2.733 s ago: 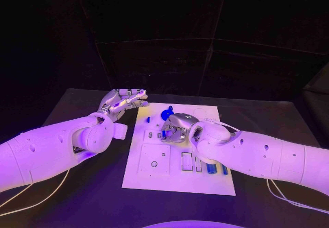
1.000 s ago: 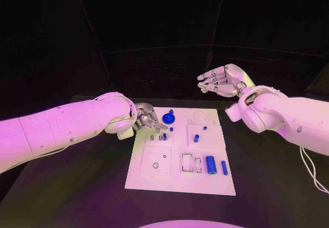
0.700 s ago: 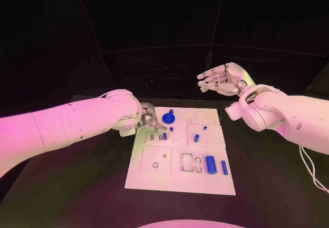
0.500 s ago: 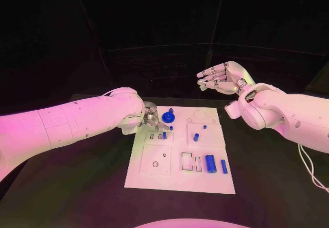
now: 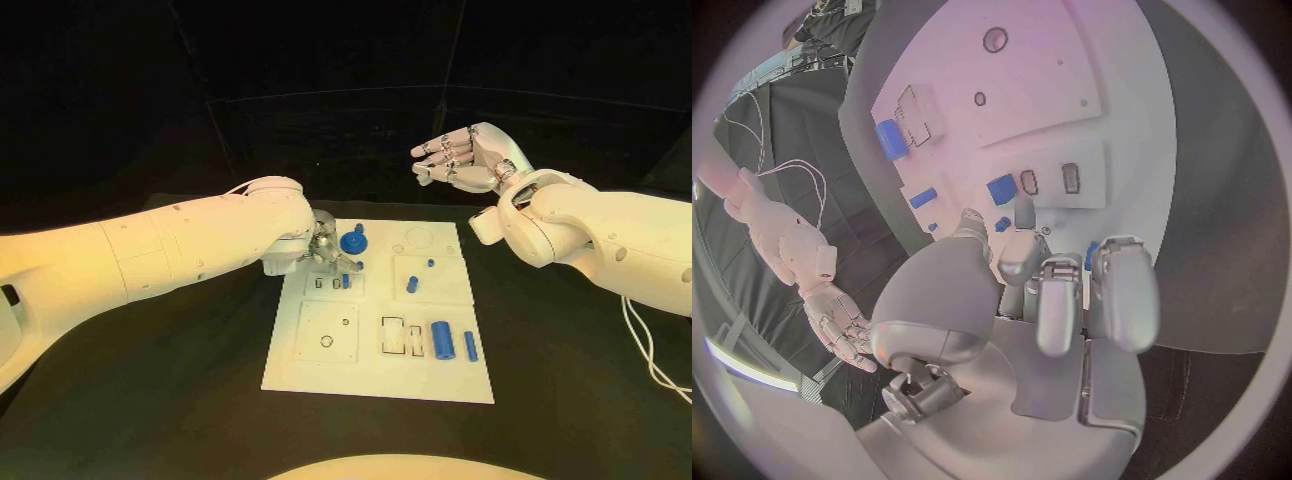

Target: Assemble the parts on the task board

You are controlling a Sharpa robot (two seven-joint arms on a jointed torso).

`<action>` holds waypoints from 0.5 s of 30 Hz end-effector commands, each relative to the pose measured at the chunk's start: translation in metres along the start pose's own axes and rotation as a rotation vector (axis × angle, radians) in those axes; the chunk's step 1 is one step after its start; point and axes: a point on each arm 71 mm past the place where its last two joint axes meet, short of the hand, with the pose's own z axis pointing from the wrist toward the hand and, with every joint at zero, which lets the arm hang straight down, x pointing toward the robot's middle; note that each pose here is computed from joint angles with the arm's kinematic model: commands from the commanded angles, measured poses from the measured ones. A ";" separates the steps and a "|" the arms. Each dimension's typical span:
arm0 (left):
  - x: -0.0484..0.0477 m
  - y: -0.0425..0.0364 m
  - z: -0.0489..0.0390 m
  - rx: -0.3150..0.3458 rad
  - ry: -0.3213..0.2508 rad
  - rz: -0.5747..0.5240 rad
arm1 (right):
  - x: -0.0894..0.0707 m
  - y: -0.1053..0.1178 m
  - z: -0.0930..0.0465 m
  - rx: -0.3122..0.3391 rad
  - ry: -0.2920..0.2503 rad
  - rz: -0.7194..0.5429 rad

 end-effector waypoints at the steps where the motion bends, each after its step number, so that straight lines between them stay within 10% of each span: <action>1: 0.0005 -0.0007 0.0006 -0.021 0.028 0.035 | 0.001 0.002 0.001 -0.005 0.012 0.010; 15: -0.0002 -0.0083 0.0060 -0.020 0.040 0.047 | 0.004 0.001 0.004 0.001 0.026 0.015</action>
